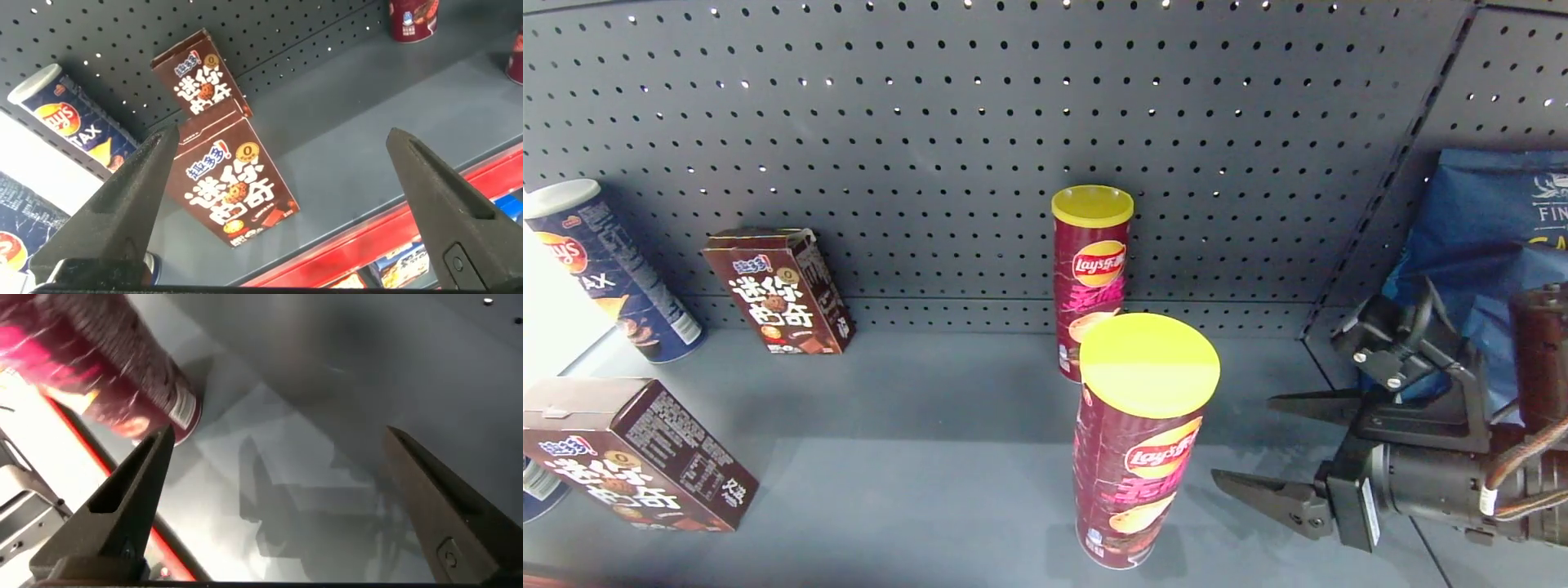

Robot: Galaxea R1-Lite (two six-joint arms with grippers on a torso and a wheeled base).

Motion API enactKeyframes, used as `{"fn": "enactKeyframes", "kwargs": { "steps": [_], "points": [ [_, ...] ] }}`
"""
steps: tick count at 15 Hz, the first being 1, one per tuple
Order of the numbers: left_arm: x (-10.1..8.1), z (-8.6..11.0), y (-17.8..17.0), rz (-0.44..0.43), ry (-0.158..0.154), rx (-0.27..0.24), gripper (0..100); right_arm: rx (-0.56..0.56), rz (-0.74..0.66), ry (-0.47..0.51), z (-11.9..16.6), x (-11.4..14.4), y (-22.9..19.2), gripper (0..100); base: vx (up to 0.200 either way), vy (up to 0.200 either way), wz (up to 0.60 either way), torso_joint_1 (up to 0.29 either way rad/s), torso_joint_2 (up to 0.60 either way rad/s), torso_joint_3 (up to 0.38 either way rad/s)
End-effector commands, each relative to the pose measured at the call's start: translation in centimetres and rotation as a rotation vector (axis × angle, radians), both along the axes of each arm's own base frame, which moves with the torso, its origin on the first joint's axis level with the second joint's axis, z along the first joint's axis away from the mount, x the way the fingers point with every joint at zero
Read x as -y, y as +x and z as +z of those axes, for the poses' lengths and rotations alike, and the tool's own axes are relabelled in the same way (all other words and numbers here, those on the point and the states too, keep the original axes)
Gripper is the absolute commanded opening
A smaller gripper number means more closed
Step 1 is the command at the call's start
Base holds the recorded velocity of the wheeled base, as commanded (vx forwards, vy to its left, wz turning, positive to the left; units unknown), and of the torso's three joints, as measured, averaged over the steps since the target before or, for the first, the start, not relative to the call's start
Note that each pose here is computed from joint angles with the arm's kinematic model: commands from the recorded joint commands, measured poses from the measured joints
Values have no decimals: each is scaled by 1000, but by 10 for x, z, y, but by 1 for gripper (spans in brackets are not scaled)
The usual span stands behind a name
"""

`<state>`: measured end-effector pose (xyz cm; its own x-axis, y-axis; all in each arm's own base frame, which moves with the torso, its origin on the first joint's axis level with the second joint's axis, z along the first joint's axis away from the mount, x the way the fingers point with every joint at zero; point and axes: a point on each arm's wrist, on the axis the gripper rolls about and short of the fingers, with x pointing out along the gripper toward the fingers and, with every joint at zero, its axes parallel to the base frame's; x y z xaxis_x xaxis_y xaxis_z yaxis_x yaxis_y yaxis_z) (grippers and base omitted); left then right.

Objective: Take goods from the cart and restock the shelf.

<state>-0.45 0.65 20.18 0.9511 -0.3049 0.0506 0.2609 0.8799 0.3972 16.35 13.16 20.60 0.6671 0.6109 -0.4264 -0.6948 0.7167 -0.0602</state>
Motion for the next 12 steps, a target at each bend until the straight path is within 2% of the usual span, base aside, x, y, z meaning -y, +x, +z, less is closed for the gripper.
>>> {"fn": "enactKeyframes", "kwargs": {
  "steps": [1,8,12],
  "points": [
    [0,-1,1,1,2,-5,100,-26,3,-20,-5,-9,11,100,0,0,0,0,0,0],
    [0,-1,0,0,-13,-8,100,-36,68,-31,-10,-31,12,100,0,0,0,0,0,0],
    [-1,-2,-1,1,-16,-3,100,-42,81,-37,-12,-33,10,100,0,0,0,0,0,0]
  ]
}}
